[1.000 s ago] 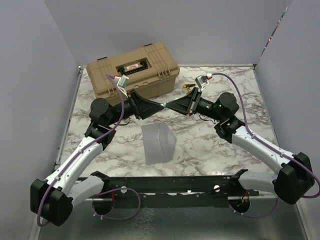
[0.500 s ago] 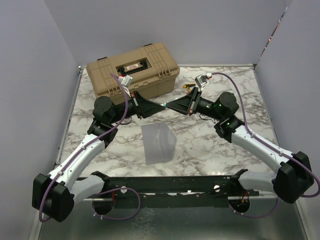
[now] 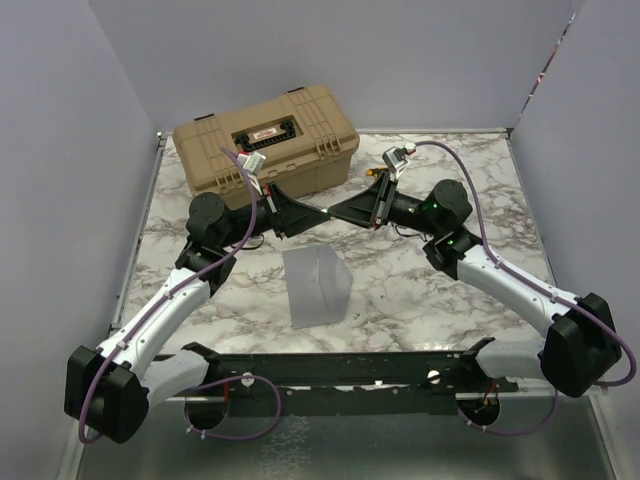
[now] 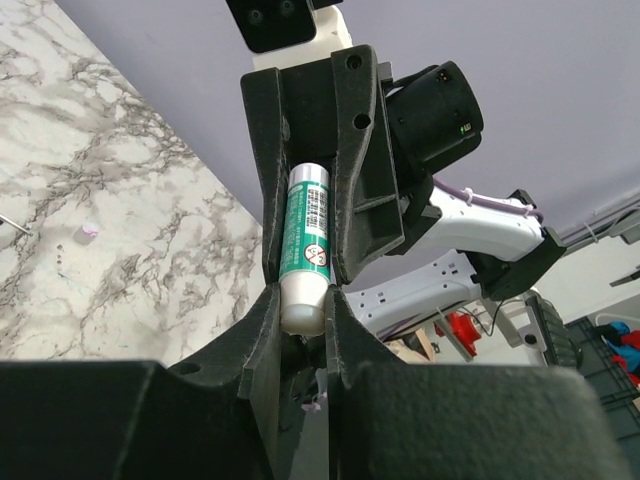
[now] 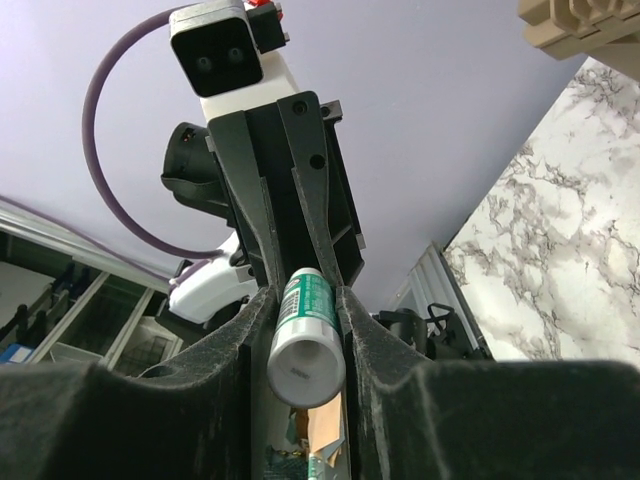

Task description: Place the letter into the envelope and seal it

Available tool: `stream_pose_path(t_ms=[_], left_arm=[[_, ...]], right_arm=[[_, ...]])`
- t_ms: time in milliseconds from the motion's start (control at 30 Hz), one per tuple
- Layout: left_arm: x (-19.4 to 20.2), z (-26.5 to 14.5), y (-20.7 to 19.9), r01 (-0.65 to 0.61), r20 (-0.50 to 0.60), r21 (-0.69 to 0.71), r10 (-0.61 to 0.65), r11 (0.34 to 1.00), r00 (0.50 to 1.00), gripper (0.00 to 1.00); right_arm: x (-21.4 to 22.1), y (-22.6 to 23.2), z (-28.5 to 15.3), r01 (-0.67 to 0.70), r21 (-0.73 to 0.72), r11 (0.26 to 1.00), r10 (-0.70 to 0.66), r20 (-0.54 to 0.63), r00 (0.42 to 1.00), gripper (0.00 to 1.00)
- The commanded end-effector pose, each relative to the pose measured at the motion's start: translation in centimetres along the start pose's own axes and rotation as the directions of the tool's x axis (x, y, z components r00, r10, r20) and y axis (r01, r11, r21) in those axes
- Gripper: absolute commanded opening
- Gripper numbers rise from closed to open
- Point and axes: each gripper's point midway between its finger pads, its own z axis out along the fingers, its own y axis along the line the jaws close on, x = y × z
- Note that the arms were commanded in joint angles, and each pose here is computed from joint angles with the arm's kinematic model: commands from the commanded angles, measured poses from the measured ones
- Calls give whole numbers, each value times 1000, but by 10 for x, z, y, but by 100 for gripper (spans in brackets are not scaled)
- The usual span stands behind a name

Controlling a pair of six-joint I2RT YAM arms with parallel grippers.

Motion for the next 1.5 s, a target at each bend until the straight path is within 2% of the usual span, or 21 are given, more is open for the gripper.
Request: stream_pose_path(t_ms=[0,100,200,267,367,433,533,633,700,800,867,1033,1133,1167,1233,1333,1400,1467], left_arm=[[8,0,2,-4,-21,13,5,1000,1000,0],[9,1,2,-5,-28,17,5,1000,1000,0],[9,0,1,-7,-25,17,7,1000,1000,1],[8,0,2,-7,-21,9,7,1000,1000,22],[10,-2,8,-11,-28,-31,10,999,1000,57],[13,-7,16,-33,-38,-87,30,996,999,75],[20,-20,37,-69,-50,-223,59,972,997,93],[27,-31,51,-69,-52,-310,56,948,997,96],[35,-39,66,-50,-60,-378,29,924,998,92],[49,-54,96,-25,-67,-500,-10,865,998,73],[57,-62,115,-4,-55,-566,-33,824,998,66],[81,-86,174,86,10,-737,-117,671,993,46],[91,-101,207,122,55,-818,-134,562,989,31],[95,-103,215,131,62,-829,-143,543,988,28],[104,-101,227,138,61,-827,-157,545,986,22],[114,-91,238,157,60,-795,-182,586,982,9],[118,-82,241,169,62,-764,-190,623,980,7],[121,-79,247,177,64,-755,-198,631,978,6]], right_arm=[[5,17,4,40,-64,997,-43,-41,998,32],[5,17,4,39,-65,997,-42,-46,998,31],[6,17,4,38,-65,997,-41,-48,998,13],[6,14,3,43,-49,998,-45,-39,998,2],[3,1,0,77,47,996,-76,-17,997,0],[-6,-16,-6,152,175,973,-156,10,988,0],[-31,-49,-23,240,428,871,-289,54,956,0],[-42,-89,-45,251,618,745,-351,44,935,1],[-43,-113,-54,247,690,681,-370,33,928,1],[-33,-147,-61,251,785,567,-398,-5,917,1],[-18,-160,-59,270,823,500,-412,-49,910,1],[24,-186,-46,322,858,400,-411,-146,900,0],[52,-203,-37,357,862,361,-396,-205,895,0],[60,-208,-34,367,862,349,-391,-222,893,0],[75,-215,-28,397,859,324,-398,-257,881,0],[87,-222,-21,443,859,258,-444,-302,844,0],[92,-229,-18,464,855,232,-460,-324,827,0],[97,-237,-17,481,851,212,-470,-342,814,0]])
